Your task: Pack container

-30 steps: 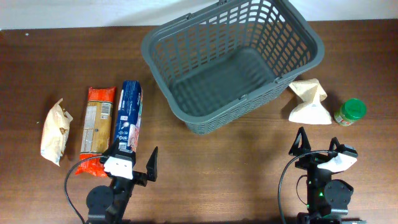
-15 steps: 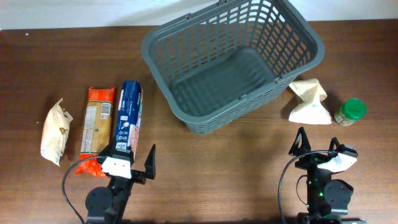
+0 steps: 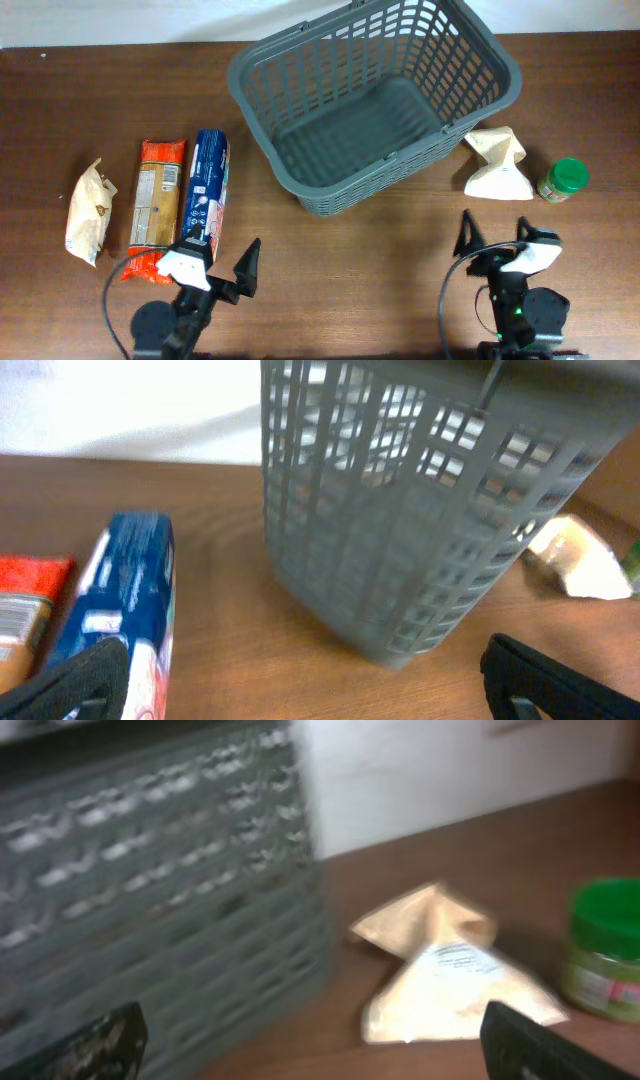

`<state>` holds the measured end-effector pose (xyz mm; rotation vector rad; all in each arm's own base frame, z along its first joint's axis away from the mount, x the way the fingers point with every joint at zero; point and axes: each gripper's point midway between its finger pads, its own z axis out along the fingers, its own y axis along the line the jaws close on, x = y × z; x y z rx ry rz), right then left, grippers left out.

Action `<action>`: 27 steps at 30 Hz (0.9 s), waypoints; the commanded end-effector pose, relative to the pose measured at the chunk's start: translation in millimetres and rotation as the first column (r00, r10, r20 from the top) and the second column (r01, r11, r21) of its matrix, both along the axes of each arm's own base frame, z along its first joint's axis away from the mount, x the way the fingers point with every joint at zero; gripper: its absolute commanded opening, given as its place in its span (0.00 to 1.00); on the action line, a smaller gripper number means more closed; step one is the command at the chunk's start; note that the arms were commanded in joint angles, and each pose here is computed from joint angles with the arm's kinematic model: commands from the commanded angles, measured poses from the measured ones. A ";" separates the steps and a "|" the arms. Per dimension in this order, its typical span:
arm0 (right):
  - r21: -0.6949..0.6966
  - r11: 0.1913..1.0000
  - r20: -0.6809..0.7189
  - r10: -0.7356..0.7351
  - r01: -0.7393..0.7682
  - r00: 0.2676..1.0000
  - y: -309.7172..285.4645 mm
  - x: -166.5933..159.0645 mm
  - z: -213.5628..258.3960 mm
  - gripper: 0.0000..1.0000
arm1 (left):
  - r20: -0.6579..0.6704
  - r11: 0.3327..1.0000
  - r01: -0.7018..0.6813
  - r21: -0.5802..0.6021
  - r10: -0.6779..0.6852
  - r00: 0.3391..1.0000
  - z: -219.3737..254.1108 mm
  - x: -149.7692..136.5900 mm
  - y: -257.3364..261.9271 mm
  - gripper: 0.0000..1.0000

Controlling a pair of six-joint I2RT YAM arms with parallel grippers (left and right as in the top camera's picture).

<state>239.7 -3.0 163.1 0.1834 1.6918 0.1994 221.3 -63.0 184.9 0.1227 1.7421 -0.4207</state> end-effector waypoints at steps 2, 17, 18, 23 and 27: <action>-0.297 0.936 -0.029 0.190 -0.190 0.981 29.1 -39.2 79.9 0.99 | -0.041 1.000 -0.005 -0.024 0.004 0.999 69.0 0.3 -0.2 0.99; 0.016 0.923 -0.365 0.363 -0.385 0.857 56.1 -13.5 225.2 0.99 | -0.305 0.978 0.167 0.122 -0.123 0.944 253.2 67.7 -19.9 0.99; 0.040 0.908 -0.356 0.403 -0.417 0.843 62.1 -6.8 230.3 0.99 | -0.296 0.978 0.166 0.123 -0.124 0.947 257.2 68.5 -20.0 0.99; 0.151 0.915 -0.389 0.404 -0.375 0.828 58.4 40.9 237.4 0.69 | -0.298 0.975 0.193 0.113 -0.152 0.942 257.9 65.4 -25.9 0.99; 0.175 0.915 -0.434 0.402 -0.363 0.806 53.0 83.5 239.8 0.51 | -0.368 0.963 0.219 0.158 -0.149 0.918 240.5 53.9 -37.0 0.89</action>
